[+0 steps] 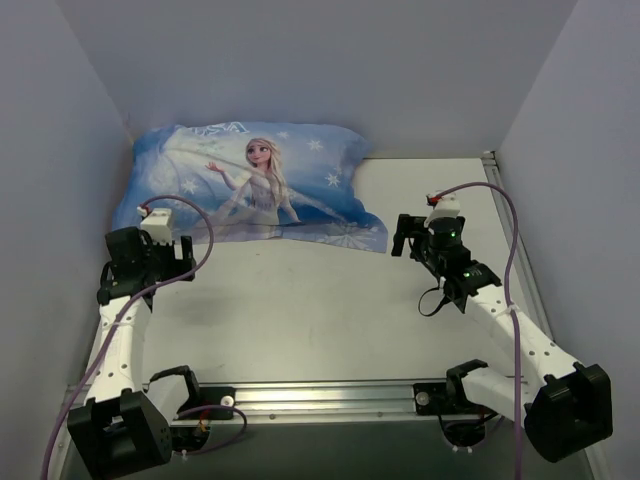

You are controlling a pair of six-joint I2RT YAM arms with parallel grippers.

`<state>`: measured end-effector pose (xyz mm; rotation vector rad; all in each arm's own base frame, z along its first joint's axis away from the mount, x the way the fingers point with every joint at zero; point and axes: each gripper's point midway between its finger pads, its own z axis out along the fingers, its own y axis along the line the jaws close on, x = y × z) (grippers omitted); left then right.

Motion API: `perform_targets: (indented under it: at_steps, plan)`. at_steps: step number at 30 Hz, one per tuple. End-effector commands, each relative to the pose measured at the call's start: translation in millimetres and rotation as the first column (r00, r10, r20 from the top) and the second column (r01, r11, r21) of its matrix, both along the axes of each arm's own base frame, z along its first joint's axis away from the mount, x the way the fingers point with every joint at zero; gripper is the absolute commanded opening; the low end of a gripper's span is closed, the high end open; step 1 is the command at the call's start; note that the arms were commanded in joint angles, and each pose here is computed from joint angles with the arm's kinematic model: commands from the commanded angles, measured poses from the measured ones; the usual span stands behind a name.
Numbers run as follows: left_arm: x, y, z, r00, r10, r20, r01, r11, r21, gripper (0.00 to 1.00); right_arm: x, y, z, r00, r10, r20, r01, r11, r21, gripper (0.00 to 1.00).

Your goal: Remove the pillowcase from the pillow

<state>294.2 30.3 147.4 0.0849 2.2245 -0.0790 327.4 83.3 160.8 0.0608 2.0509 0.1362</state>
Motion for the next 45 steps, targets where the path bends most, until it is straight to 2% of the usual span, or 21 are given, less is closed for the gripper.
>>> perform_targets:
  at_steps: [1, 3, 6, 8, 13, 16, 17, 21, 23, 24, 28, 29, 30, 31, 32, 33, 34, 35, 37, 40, 45]
  plan:
    - [10, 19, 17, 0.989, 0.128, 0.071, -0.129, 0.992, 0.012, 0.94, 6, 1, 26, 0.998, -0.007, 0.060, 0.006, 1.000, 0.020, 1.00]
    - [9, 16, 19, 0.993, 0.098, 0.069, -0.099, 0.995, 0.018, 0.94, 6, 8, 30, 0.997, 0.018, 0.074, -0.021, 0.999, 0.046, 1.00]
    - [-2, -9, 16, 0.990, -0.137, 0.034, 0.136, 0.990, 0.039, 0.94, 8, 16, 35, 0.995, 0.052, 0.088, -0.058, 0.995, 0.076, 1.00]
    - [-3, -7, 15, 0.985, -0.173, 0.012, 0.171, 0.982, 0.075, 0.94, 13, 23, 41, 0.992, 0.072, 0.107, -0.082, 0.992, 0.092, 1.00]
    - [16, 71, -11, 0.983, 0.118, -0.142, -0.068, 0.947, 0.313, 0.94, 49, 60, 21, 0.979, 0.198, 0.046, -0.202, 0.972, 0.117, 1.00]
    - [34, 94, -36, 0.947, 0.199, -0.251, -0.096, 0.924, 0.370, 0.94, 78, 79, 17, 0.966, 0.260, 0.017, -0.260, 0.960, 0.107, 1.00]
    - [48, 99, -28, 0.948, 0.218, -0.234, -0.114, 0.914, 0.390, 0.94, 86, 85, -11, 0.959, 0.280, -0.052, -0.274, 0.957, 0.096, 1.00]
    - [93, 101, -38, 0.958, 0.219, -0.183, -0.118, 0.888, 0.445, 0.94, 118, 105, -34, 0.949, 0.303, -0.089, -0.293, 0.950, 0.108, 1.00]
    - [104, 117, -55, 0.936, 0.288, -0.202, -0.155, 0.854, 0.496, 0.94, 132, 120, -48, 0.943, 0.315, -0.112, -0.303, 0.947, 0.110, 1.00]
    - [121, 128, -40, 0.932, 0.325, -0.159, -0.202, 0.832, 0.517, 0.94, 137, 123, -56, 0.942, 0.310, -0.125, -0.300, 0.949, 0.097, 1.00]
    - [156, 150, -67, 0.895, 0.401, -0.192, -0.226, 0.782, 0.580, 0.94, 161, 135, -93, 0.936, 0.296, -0.190, -0.292, 0.955, 0.048, 1.00]
    - [161, 153, -71, 0.892, 0.408, -0.197, -0.227, 0.778, 0.586, 0.94, 161, 135, -117, 0.925, 0.290, -0.245, -0.288, 0.957, 0.045, 0.97]
    - [165, 154, -75, 0.890, 0.410, -0.200, -0.226, 0.778, 0.587, 0.95, 169, 140, -114, 0.926, 0.294, -0.236, -0.290, 0.956, 0.053, 0.95]
    - [169, 153, -79, 0.890, 0.410, -0.197, -0.230, 0.779, 0.583, 0.96, 171, 142, -119, 0.926, 0.286, -0.245, -0.279, 0.958, 0.064, 0.86]
    - [173, 153, -76, 0.902, 0.396, -0.174, -0.231, 0.781, 0.580, 0.77, 173, 144, -123, 0.927, 0.287, -0.243, -0.277, 0.958, 0.073, 0.79]
    - [178, 151, -74, 0.911, 0.383, -0.154, -0.233, 0.786, 0.572, 0.42, 177, 144, -121, 0.931, 0.283, -0.231, -0.272, 0.959, 0.082, 0.70]
    - [178, 152, -72, 0.915, 0.376, -0.149, -0.227, 0.782, 0.581, 0.11, 178, 143, -121, 0.934, 0.279, -0.223, -0.265, 0.960, 0.091, 0.39]
    - [180, 151, -74, 0.919, 0.374, -0.127, -0.232, 0.771, 0.593, 0.02, 183, 142, -112, 0.943, 0.271, -0.193, -0.254, 0.961, 0.106, 0.25]
    - [177, 154, -69, 0.925, 0.367, -0.101, -0.224, 0.739, 0.636, 0.02, 185, 142, -104, 0.947, 0.269, -0.175, -0.252, 0.961, 0.115, 0.00]
    - [165, 162, -53, 0.918, 0.395, -0.033, -0.283, 0.711, 0.644, 0.02, 182, 148, -76, 0.945, 0.296, -0.136, -0.279, 0.952, 0.128, 0.00]
    - [148, 166, -7, 0.931, 0.362, 0.037, -0.324, 0.778, 0.538, 0.02, 147, 161, 22, 0.923, 0.383, 0.035, -0.385, 0.916, 0.115, 0.00]
